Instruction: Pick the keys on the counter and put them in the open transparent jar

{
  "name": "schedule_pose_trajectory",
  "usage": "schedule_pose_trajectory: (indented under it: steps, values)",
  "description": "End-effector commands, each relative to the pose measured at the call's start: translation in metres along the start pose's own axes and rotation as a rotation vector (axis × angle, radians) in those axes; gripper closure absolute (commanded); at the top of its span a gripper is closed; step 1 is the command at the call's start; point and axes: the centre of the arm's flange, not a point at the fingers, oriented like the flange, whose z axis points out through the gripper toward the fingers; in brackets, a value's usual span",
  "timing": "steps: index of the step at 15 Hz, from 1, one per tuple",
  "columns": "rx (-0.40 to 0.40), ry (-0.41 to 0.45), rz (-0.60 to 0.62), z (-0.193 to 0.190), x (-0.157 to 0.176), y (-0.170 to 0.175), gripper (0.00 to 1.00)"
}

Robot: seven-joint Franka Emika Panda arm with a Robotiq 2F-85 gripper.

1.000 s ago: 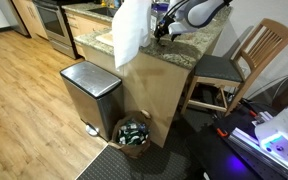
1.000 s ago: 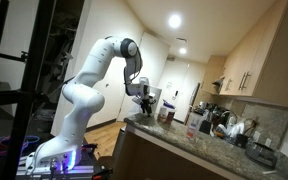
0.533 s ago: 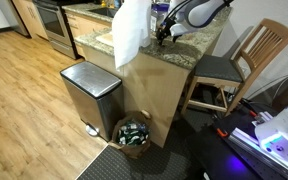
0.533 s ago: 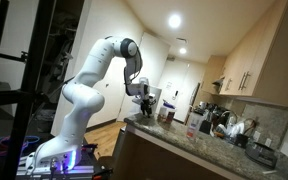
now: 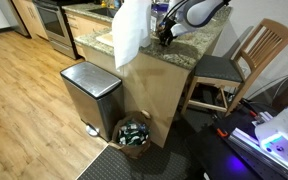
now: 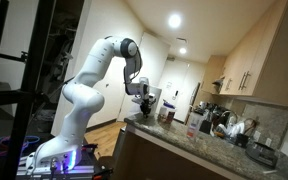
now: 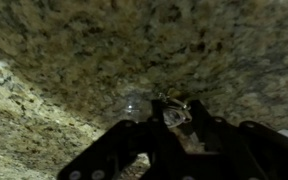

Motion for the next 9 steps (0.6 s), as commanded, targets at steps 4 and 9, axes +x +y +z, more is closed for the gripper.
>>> schedule_pose_trajectory:
  steps: [4,9]
  values:
    - [0.002,-0.016,-0.018,-0.0076,0.0043,0.0056,0.98]
    - [-0.016,0.008,0.051,-0.0118,0.0068,0.0058,0.99]
